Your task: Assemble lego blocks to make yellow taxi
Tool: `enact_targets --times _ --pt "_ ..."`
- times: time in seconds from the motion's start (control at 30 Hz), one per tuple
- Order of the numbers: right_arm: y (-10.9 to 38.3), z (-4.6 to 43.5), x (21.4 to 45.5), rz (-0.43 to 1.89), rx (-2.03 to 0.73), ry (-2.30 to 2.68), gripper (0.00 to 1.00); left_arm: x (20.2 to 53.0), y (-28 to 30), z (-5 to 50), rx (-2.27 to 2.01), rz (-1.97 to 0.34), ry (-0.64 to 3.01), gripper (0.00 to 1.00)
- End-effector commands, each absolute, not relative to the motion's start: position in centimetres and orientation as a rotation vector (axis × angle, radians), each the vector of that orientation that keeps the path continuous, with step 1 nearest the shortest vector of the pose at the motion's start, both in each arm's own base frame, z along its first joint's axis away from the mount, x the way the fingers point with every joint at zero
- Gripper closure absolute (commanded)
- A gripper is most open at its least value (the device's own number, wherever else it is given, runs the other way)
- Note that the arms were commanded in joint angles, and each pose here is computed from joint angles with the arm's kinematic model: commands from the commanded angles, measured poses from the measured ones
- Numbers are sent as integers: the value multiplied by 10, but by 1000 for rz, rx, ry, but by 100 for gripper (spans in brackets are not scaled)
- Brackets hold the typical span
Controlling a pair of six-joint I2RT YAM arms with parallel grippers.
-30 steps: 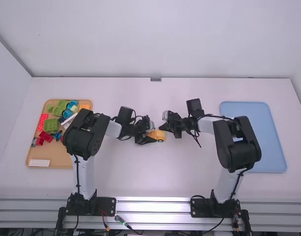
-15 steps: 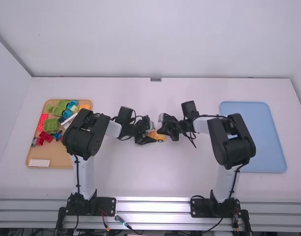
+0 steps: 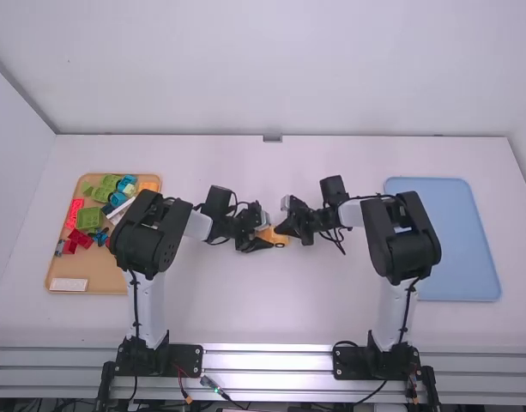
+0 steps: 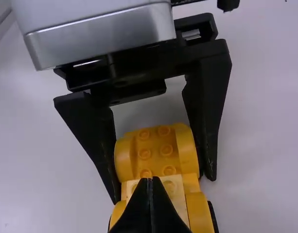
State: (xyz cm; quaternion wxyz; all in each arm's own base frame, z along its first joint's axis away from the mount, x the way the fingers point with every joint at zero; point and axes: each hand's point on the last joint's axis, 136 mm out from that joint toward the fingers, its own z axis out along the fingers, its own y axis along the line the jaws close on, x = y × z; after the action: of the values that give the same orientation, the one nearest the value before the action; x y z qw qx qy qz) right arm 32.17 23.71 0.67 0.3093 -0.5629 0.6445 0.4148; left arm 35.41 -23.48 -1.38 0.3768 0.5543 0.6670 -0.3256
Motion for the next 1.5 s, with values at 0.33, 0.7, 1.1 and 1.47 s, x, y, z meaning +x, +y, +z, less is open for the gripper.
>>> enact_targets --times 0.33,0.7,1.1,1.47 --pt "222 72 366 749 -1505 1827 1 345 -229 -32 1403 -850 1789 31" --pt "197 96 377 525 -1449 1964 1 345 -229 -32 1400 -845 1796 7" --pt "166 85 390 392 -1392 2079 1 352 -232 -26 1315 -884 1836 1" --pt "144 84 394 386 -1333 2129 1 361 -243 -37 1052 -863 2109 1"
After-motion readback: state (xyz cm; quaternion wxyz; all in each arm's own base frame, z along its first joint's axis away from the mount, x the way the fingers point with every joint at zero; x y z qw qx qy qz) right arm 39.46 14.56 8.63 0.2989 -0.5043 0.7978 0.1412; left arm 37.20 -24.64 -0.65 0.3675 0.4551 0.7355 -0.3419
